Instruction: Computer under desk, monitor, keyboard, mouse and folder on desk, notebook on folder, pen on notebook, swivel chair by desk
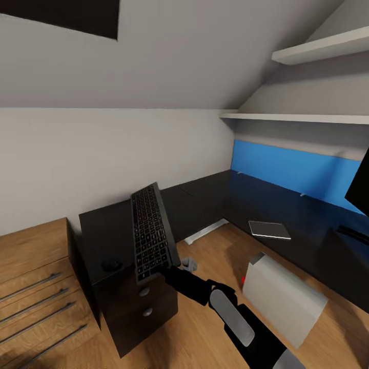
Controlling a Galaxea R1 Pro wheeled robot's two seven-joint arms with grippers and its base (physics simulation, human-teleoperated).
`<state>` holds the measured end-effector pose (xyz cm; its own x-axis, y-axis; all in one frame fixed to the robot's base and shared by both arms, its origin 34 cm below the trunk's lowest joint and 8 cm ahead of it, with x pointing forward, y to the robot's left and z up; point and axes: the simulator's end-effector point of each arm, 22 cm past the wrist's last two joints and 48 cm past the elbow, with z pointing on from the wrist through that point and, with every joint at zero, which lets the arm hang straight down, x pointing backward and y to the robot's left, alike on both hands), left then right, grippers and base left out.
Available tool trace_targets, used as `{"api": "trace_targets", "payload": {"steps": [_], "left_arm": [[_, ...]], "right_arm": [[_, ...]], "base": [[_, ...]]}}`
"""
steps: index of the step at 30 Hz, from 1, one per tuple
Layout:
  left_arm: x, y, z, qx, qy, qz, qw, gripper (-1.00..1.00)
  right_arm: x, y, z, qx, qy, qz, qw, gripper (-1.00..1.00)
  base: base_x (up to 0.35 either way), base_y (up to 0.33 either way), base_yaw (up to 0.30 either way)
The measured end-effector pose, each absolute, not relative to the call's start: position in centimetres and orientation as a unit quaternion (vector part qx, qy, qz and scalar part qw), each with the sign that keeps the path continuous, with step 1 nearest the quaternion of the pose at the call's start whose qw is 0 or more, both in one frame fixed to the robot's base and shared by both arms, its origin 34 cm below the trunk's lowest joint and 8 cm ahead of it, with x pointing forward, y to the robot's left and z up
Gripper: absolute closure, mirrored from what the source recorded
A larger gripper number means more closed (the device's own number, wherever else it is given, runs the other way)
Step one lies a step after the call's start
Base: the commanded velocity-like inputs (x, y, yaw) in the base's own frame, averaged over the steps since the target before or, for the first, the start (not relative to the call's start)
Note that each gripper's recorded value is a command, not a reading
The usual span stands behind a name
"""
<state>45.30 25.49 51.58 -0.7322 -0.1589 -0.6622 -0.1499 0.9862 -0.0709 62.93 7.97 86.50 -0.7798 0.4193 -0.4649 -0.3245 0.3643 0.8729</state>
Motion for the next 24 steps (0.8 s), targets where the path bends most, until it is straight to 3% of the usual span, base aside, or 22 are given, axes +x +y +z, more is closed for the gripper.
{"api": "trace_targets", "payload": {"steps": [16, 24], "left_arm": [[45.4, 25.5, 51.7, -0.086, 0.930, -0.006, 0.358, -1.00], [45.5, 25.5, 51.7, -0.087, 0.929, -0.007, 0.359, -1.00]], "right_arm": [[62.4, 4.5, 87.7, 0.119, 0.708, 0.656, 0.233, 1.00], [59.1, 5.3, 87.0, 0.107, 0.710, 0.685, 0.125, 1.00]], "base": [[0.000, 0.000, 0.001], [0.000, 0.000, 0.000]]}}
